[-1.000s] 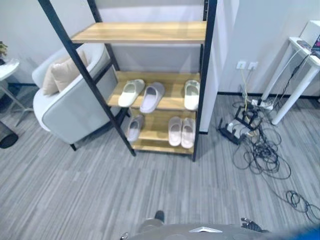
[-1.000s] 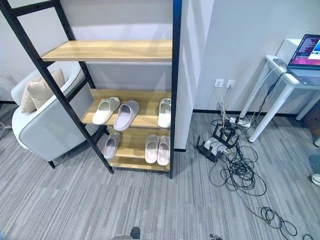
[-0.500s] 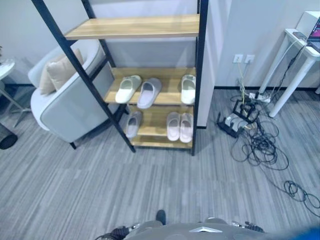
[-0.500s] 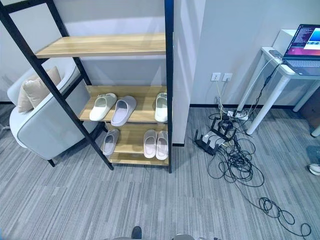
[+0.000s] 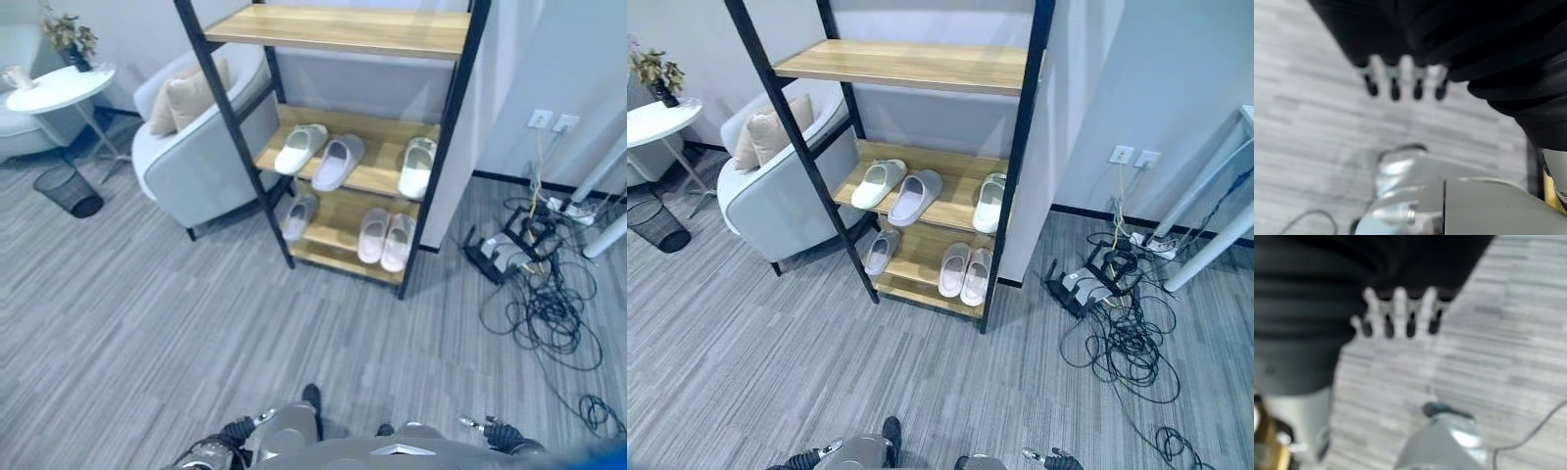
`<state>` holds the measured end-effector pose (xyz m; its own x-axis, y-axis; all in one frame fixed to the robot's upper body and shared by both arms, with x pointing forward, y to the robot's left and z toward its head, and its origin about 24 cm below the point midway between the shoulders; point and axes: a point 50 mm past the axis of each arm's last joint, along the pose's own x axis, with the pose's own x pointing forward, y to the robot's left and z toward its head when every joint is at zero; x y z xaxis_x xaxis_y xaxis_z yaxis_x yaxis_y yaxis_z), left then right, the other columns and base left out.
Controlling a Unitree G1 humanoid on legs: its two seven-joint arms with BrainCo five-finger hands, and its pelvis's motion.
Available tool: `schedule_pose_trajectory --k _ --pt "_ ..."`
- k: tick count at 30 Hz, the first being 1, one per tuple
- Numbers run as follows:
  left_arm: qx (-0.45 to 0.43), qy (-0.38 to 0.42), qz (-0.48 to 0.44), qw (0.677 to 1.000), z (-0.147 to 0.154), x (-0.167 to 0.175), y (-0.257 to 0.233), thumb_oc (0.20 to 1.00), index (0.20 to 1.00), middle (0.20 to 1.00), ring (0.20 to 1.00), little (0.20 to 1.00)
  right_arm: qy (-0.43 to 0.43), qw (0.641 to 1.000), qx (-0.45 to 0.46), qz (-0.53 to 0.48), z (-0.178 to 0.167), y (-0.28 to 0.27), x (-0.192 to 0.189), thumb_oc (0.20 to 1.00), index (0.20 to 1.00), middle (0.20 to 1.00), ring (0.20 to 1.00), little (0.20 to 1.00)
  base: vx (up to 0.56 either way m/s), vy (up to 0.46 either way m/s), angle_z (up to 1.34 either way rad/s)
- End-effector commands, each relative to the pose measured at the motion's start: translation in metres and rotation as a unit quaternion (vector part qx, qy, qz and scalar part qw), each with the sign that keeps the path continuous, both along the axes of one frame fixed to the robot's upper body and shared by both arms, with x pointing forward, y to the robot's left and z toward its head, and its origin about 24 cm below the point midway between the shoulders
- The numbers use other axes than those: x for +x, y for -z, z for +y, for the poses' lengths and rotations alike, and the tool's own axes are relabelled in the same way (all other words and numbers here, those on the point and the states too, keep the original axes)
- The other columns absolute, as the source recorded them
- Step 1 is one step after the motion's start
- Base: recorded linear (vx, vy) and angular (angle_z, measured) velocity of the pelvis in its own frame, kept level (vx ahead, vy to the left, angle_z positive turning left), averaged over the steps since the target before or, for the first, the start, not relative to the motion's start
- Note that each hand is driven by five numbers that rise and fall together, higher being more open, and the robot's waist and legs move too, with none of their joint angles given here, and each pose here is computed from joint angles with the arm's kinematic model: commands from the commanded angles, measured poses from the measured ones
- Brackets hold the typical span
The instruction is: Arrange the slippers neatly on the shoe rack.
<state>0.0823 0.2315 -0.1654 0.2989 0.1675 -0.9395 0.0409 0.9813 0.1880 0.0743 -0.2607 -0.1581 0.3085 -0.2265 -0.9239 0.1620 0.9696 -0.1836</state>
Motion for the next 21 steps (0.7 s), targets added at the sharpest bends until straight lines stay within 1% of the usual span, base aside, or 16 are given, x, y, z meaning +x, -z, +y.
schedule_pose_trajectory --k 1,2,4,7,8,10,13,16,19,21 --pt "0.012 0.001 -0.001 1.0 0.002 0.001 -0.001 1.0 1.0 1.0 1.0 1.0 -0.01 1.0 -0.012 -0.005 -0.004 -0.002 0.003 1.0 1.0 1.0 1.0 1.0 0.46 0.464 -0.01" --pt "0.009 0.0 0.014 1.0 0.0 -0.008 0.002 1.0 1.0 1.0 1.0 1.0 -0.014 1.0 -0.01 0.006 -0.003 -0.001 -0.003 1.0 1.0 1.0 1.0 1.0 0.43 0.435 -0.08" --pt "0.011 0.002 0.017 1.0 0.0 -0.009 0.002 1.0 1.0 1.0 1.0 1.0 -0.01 1.0 -0.008 0.009 -0.003 0.0 -0.006 1.0 1.0 1.0 1.0 1.0 0.32 0.356 0.06" --pt "0.023 0.02 -0.002 1.0 0.006 0.005 -0.002 1.0 1.0 1.0 1.0 1.0 0.016 1.0 0.0 0.008 -0.001 0.001 -0.008 1.0 1.0 1.0 1.0 1.0 0.3 0.427 -0.01" --pt "0.032 0.035 -0.016 0.999 0.009 0.015 -0.005 1.0 1.0 1.0 1.0 1.0 0.013 1.0 0.0 0.0 -0.001 0.0 0.0 1.0 1.0 1.0 1.0 1.0 0.38 0.559 0.0" --pt "0.045 0.053 -0.027 0.997 0.014 0.024 -0.009 1.0 1.0 1.0 1.0 1.0 -0.007 1.0 -0.002 -0.015 0.001 -0.002 0.009 1.0 1.0 1.0 1.0 1.0 0.34 0.448 0.3" --pt "0.055 0.06 -0.038 0.996 0.018 0.032 -0.012 1.0 1.0 1.0 1.0 1.0 -0.023 0.999 0.001 -0.024 0.006 -0.002 0.013 1.0 1.0 1.0 1.0 1.0 0.16 0.146 0.45" --pt "0.052 0.074 -0.081 0.993 0.014 0.057 -0.02 1.0 1.0 1.0 1.0 1.0 -0.034 0.999 0.002 -0.021 0.008 -0.001 0.011 1.0 1.0 1.0 1.0 1.0 0.22 0.051 0.67" --pt "0.046 0.073 -0.101 0.991 0.01 0.066 -0.023 1.0 1.0 1.0 1.0 1.0 -0.041 0.999 0.001 -0.008 0.01 0.001 0.005 1.0 1.0 1.0 1.0 1.0 0.12 -0.057 0.62" --pt "0.046 0.073 -0.101 0.991 0.01 0.066 -0.023 1.0 1.0 1.0 1.0 1.0 -0.041 0.999 0.001 -0.008 0.01 0.001 0.005 1.0 1.0 1.0 1.0 1.0 0.06 -0.067 0.33"
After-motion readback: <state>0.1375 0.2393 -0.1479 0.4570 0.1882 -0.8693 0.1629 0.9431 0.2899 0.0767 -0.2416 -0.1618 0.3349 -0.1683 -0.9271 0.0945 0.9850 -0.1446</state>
